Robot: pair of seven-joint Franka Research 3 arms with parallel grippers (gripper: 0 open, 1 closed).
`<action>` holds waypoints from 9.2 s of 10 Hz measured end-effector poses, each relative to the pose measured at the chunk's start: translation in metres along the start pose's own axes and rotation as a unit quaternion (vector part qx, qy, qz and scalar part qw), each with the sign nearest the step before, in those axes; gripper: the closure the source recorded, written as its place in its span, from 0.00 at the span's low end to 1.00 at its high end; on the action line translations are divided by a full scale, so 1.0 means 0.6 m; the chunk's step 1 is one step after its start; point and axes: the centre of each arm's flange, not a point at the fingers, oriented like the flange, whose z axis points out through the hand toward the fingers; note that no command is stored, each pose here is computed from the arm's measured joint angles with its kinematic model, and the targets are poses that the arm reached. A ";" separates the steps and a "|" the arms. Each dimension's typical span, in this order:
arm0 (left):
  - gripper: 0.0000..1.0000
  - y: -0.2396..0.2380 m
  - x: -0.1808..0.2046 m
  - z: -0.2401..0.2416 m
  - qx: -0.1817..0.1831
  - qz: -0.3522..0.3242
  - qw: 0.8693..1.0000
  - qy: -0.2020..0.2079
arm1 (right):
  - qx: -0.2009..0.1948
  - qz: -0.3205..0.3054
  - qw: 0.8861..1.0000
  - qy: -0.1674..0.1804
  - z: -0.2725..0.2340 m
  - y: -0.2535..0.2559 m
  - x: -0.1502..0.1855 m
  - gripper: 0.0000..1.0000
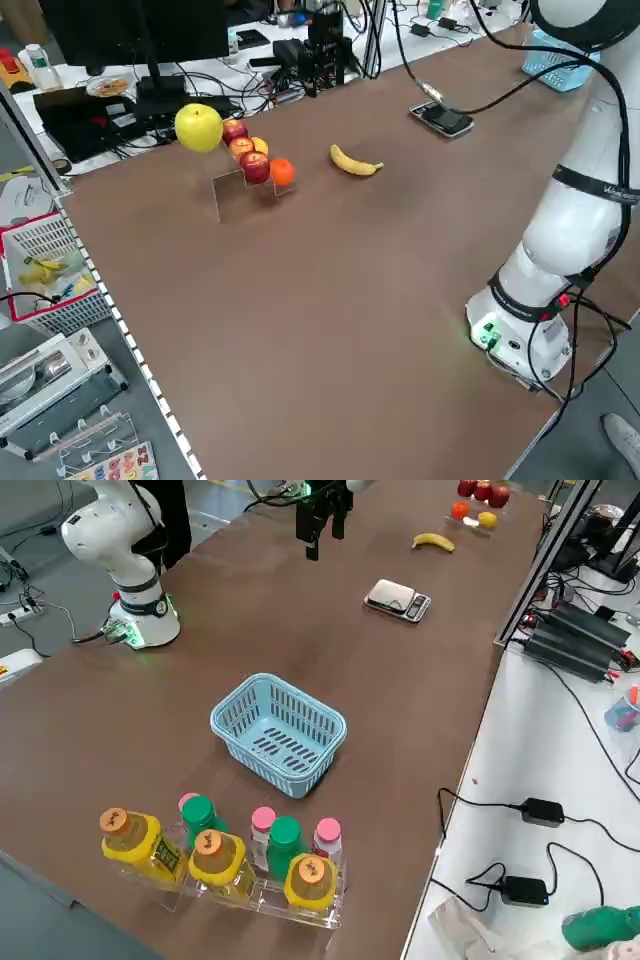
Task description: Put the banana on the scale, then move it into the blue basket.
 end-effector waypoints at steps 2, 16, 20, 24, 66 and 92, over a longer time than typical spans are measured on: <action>0.02 0.005 -0.005 0.081 -0.001 -0.019 1.000 0.014 | 0.002 0.000 1.000 0.001 0.000 0.000 0.000 0.00; 0.39 0.192 0.017 0.419 -0.006 -0.051 0.998 0.032 | 0.004 0.011 1.000 0.007 -0.004 0.017 0.003 0.00; 0.61 0.199 0.029 0.374 -0.011 -0.072 0.996 0.045 | 0.004 0.009 1.000 0.007 -0.004 0.013 0.002 0.00; 0.62 0.384 -0.027 0.198 -0.014 -0.135 0.990 0.033 | 0.005 0.008 1.000 0.006 -0.002 0.011 0.002 0.00; 0.00 0.133 -0.121 -0.343 -0.002 0.052 0.996 0.067 | 0.005 -0.318 0.943 0.099 0.651 -0.943 -0.136 0.00; 0.00 0.110 -0.130 -0.367 0.011 0.041 0.996 0.078 | -0.053 -0.093 0.994 0.020 0.396 0.154 0.051 0.75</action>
